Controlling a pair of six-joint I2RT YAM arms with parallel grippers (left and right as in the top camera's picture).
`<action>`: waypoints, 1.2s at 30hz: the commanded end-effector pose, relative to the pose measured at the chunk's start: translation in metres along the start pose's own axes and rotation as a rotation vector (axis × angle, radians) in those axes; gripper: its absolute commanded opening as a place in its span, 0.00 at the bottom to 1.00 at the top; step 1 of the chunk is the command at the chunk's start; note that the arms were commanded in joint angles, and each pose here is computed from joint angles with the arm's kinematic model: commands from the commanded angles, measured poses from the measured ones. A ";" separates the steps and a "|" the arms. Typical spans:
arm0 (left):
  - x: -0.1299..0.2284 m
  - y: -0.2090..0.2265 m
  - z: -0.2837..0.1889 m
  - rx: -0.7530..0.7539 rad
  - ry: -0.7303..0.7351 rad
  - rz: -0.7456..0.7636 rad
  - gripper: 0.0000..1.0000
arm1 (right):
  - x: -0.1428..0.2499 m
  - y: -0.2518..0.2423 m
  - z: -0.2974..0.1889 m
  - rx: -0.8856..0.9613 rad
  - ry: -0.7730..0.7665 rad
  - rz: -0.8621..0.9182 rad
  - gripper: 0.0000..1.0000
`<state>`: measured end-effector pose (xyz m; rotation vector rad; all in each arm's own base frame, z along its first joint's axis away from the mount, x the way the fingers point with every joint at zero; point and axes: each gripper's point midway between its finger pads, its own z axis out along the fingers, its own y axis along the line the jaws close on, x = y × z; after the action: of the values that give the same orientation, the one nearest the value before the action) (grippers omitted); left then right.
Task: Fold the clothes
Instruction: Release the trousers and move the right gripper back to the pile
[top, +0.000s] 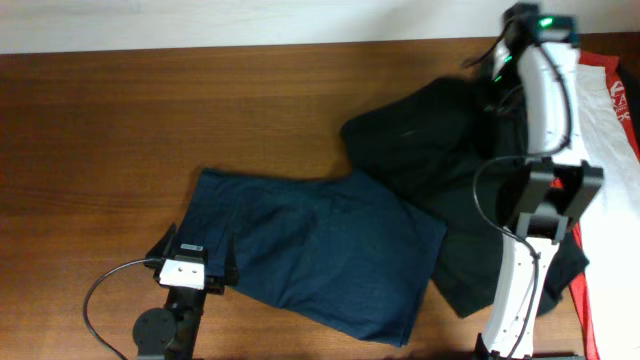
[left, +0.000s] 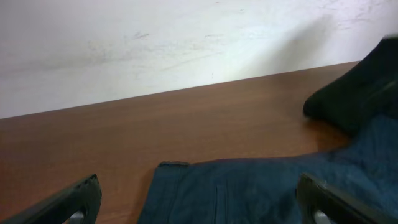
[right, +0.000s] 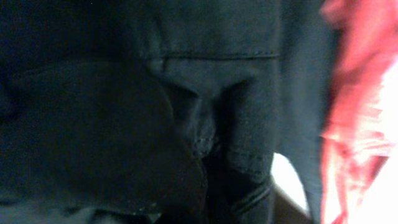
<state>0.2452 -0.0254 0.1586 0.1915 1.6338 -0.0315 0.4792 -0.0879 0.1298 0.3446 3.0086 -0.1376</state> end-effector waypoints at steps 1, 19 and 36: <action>0.001 0.002 0.000 -0.009 0.001 -0.010 0.99 | -0.015 -0.057 -0.089 0.044 -0.229 0.125 0.04; 0.001 0.002 0.000 -0.009 0.001 -0.010 0.99 | 0.058 -0.249 -0.187 -0.071 -0.463 0.658 0.99; 0.001 0.002 0.000 -0.009 0.001 -0.010 0.99 | 0.149 -0.188 0.033 -0.004 0.187 0.376 0.99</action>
<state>0.2452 -0.0254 0.1585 0.1915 1.6342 -0.0315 0.3048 -0.2367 0.1026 0.9982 3.0148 -0.0072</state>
